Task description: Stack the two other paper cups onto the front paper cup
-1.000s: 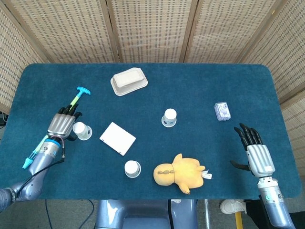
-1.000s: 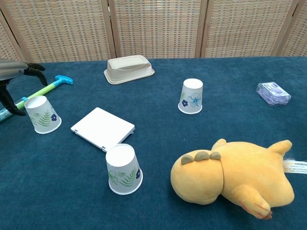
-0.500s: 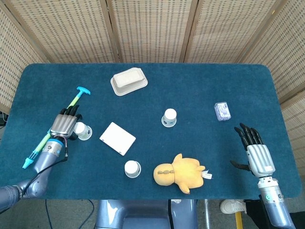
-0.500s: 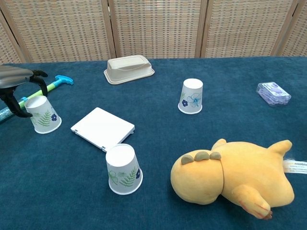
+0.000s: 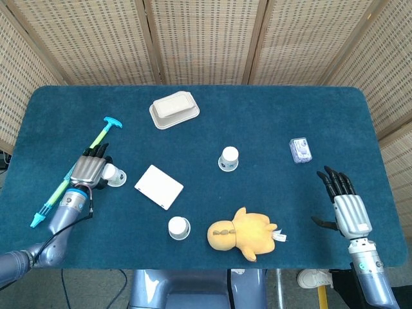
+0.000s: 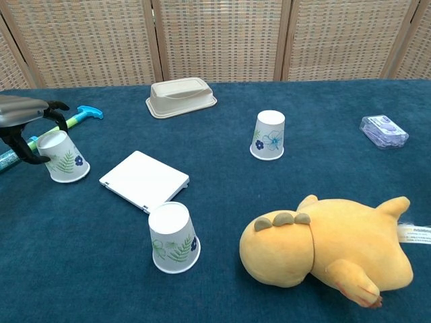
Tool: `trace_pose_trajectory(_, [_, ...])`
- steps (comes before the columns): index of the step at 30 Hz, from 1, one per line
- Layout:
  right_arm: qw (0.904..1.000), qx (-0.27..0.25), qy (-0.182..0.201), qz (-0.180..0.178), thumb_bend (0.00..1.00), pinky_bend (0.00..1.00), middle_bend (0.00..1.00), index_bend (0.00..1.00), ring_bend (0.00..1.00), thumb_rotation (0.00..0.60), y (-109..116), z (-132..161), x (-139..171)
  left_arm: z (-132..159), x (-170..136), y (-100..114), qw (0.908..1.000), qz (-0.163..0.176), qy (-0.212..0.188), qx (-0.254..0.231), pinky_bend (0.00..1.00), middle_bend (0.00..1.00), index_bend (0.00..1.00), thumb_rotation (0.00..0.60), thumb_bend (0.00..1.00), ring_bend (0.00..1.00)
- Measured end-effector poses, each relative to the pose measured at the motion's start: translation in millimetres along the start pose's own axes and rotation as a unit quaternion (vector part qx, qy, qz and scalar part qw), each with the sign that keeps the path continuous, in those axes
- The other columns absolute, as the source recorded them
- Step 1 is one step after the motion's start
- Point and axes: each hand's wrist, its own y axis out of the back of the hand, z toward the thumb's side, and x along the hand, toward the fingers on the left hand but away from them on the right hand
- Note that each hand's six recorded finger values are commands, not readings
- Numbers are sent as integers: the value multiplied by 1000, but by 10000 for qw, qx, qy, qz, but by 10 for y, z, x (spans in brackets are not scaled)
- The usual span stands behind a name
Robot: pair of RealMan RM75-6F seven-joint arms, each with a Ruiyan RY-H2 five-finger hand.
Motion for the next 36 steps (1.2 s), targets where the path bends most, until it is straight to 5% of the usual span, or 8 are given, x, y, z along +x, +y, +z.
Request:
trace_pose_trajectory(10, [10000,-1,6,30,175,0,0,0,0,600,-20,11,-1,277,-381,482,9947,572,-754,-399,102,0,385,600,337,0])
trace_pose_trajectory(17, [10000,-9,2,16,175,0,0,0,0,600,-11,8,-1,826,-833,675,9775,857,-1831,-599,102,0,380,600,336,0])
trace_pose_trajectory(26, [10000,-43,-19,-11,175,0,0,0,0,600,8,-11,-4,1303,-1138,607,9615,716,-2553,-724,102,0,379,600,336,0])
trace_pose_trajectory(36, [9999,-103,-41,-96,174,0,0,0,0,600,60,-40,-4,1521,-1234,529,9568,537,-2791,-621,97,0,366,600,336,0])
